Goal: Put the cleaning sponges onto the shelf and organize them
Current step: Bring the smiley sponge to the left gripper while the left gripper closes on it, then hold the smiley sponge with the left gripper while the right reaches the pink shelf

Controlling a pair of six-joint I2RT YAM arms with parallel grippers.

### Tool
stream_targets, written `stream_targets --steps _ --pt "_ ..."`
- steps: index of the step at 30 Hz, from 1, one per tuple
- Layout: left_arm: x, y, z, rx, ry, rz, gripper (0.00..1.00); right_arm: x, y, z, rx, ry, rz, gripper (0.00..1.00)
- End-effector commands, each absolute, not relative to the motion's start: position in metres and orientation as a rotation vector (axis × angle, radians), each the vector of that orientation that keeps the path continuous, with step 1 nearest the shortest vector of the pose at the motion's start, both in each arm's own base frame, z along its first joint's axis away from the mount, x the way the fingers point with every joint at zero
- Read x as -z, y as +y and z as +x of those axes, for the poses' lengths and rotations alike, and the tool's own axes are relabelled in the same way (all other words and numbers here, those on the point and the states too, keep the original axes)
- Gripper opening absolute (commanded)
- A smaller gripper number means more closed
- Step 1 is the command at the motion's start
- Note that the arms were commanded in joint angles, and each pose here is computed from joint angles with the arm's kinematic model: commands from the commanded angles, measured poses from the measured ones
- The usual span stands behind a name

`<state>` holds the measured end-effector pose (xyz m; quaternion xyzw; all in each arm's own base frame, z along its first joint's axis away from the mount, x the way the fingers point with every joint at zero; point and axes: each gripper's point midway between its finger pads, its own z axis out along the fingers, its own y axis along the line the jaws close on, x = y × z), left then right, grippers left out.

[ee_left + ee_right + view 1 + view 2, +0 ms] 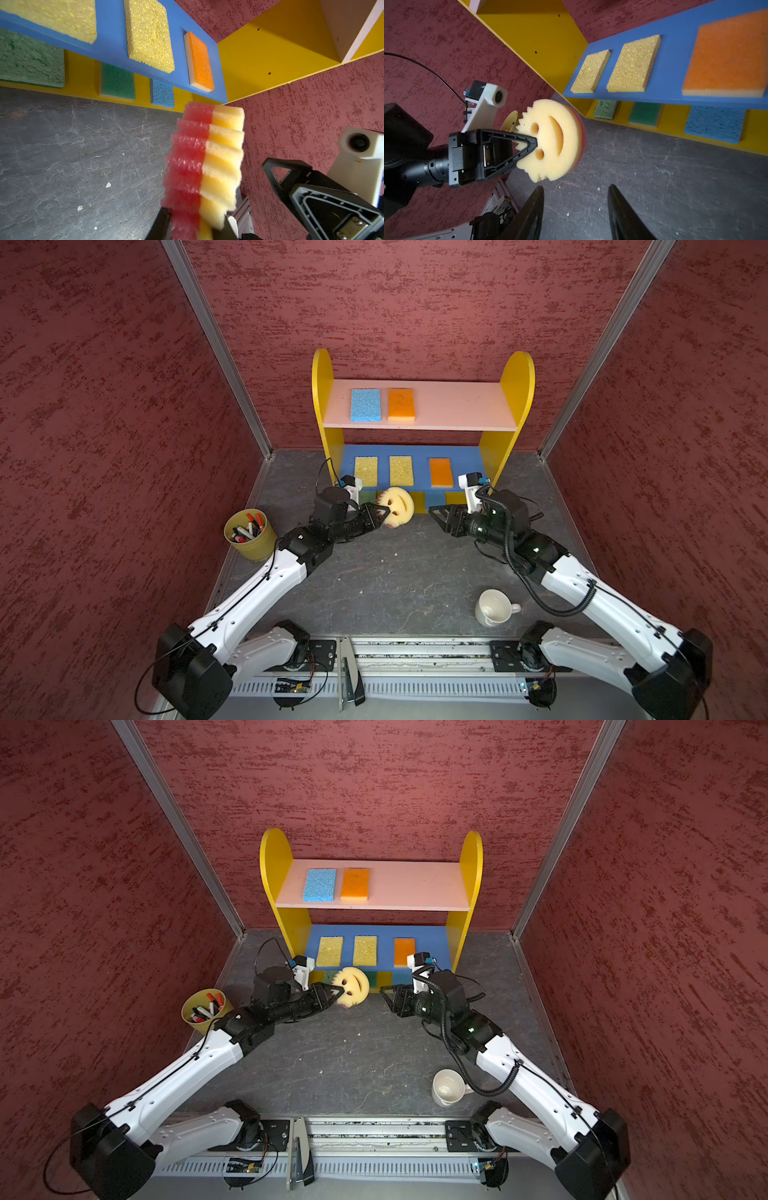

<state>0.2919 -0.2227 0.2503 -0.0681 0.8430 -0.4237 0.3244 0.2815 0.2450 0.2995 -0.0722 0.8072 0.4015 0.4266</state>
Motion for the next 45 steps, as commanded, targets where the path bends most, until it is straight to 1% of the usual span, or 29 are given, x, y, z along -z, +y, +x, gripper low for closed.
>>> stream_targets --steps 1,3,5,11,14,19,25,37,45 --pt "-0.251 -0.216 0.292 1.076 2.214 -0.173 0.23 -0.346 0.238 0.296 -0.88 1.943 -0.225 0.41" --pt "-0.245 -0.216 0.291 1.074 2.226 -0.179 0.23 -0.367 0.242 0.304 -0.845 1.932 -0.26 0.38" --pt "-0.24 -0.214 0.289 1.071 2.235 -0.186 0.23 -0.39 0.245 0.315 -0.805 1.916 -0.278 0.36" --pt "-0.219 -0.206 0.281 1.03 2.293 -0.213 0.23 -0.455 0.256 0.351 -0.7 1.858 -0.292 0.36" --pt "-0.214 -0.205 0.278 1.028 2.304 -0.219 0.23 -0.466 0.265 0.379 -0.636 1.871 -0.28 0.36" --pt "-0.208 -0.208 0.278 1.057 2.306 -0.226 0.23 -0.469 0.275 0.423 -0.52 1.89 -0.24 0.36" --pt "-0.202 -0.209 0.278 1.069 2.317 -0.226 0.23 -0.464 0.286 0.452 -0.481 1.902 -0.193 0.36" --pt "-0.193 -0.216 0.28 1.108 2.341 -0.22 0.23 -0.469 0.285 0.46 -0.524 1.878 -0.132 0.36" --pt "-0.193 -0.217 0.279 1.118 2.339 -0.22 0.23 -0.475 0.276 0.458 -0.523 1.871 -0.113 0.4"
